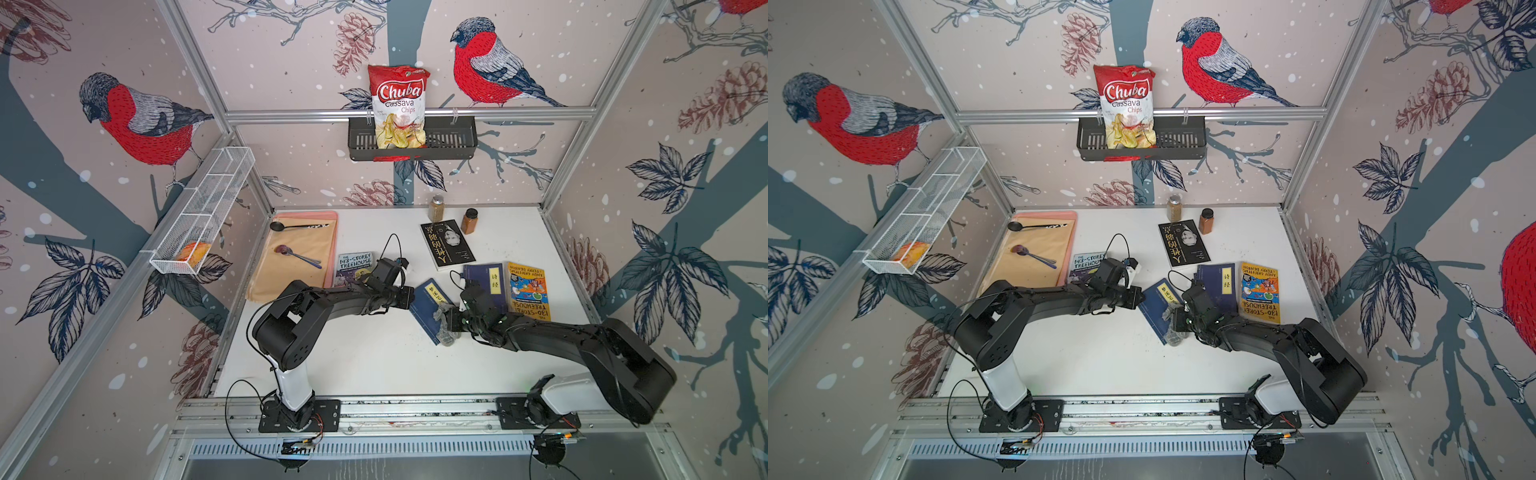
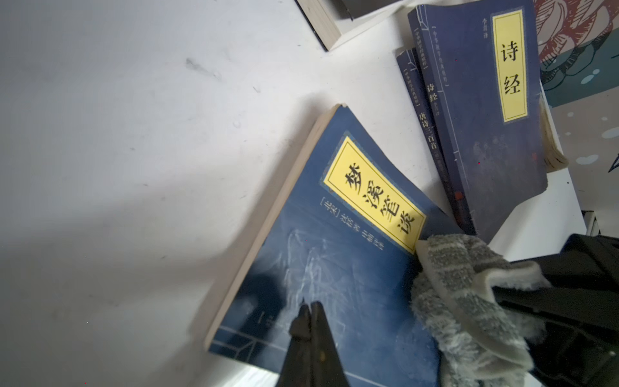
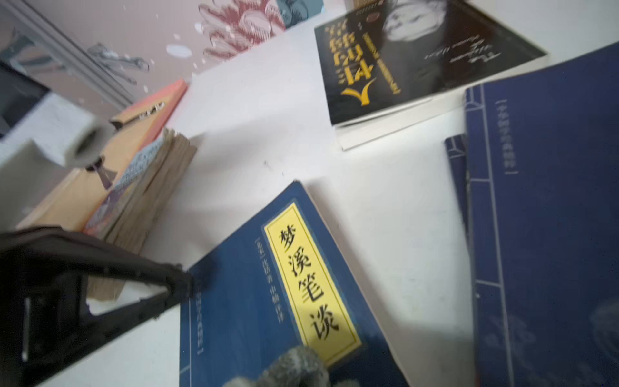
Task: Wipe the cover of the book
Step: Wipe the dirt from the cover of the book.
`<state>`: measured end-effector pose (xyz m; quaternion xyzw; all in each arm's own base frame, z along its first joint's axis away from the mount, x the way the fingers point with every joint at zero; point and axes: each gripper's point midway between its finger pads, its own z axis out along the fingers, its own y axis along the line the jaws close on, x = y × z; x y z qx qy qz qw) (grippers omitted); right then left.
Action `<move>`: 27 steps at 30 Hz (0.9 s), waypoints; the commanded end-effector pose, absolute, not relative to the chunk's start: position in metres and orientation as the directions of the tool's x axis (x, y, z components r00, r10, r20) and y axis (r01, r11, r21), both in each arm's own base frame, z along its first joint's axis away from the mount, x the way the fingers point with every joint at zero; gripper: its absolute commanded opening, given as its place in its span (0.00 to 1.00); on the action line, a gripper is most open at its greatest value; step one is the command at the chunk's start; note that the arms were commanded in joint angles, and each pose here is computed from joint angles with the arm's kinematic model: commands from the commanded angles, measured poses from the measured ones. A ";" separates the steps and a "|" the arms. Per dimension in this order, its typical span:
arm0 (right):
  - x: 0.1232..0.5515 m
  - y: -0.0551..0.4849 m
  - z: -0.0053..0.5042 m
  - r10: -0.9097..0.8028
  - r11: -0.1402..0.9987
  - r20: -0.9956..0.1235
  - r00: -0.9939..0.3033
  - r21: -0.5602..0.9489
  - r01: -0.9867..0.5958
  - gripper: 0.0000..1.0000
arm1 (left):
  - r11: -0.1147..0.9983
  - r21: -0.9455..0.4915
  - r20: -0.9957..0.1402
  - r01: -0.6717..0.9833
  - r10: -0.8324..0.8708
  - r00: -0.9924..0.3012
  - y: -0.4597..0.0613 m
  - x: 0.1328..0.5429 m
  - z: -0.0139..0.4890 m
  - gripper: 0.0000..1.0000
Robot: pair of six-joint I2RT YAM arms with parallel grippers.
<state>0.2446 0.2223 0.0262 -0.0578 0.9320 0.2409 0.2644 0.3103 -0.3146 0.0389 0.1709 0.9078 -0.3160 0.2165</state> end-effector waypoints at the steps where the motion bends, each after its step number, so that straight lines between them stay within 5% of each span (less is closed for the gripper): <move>1: 0.241 0.206 0.003 0.044 0.918 -0.462 -0.886 0.369 -0.147 0.02 | 0.729 -0.516 -0.492 0.450 0.178 -0.852 -0.322 0.308 0.033 0.00; 14: 0.304 0.255 -0.030 -0.025 0.930 -0.459 -0.888 0.315 -0.189 0.01 | 0.778 -0.489 -0.434 0.394 0.174 -0.884 -0.305 0.297 0.003 0.00; 27: 0.228 0.184 -0.018 0.061 0.959 -0.398 -0.915 0.276 -0.056 0.04 | 0.781 -0.488 -0.416 0.390 0.185 -0.890 -0.308 0.300 -0.007 0.00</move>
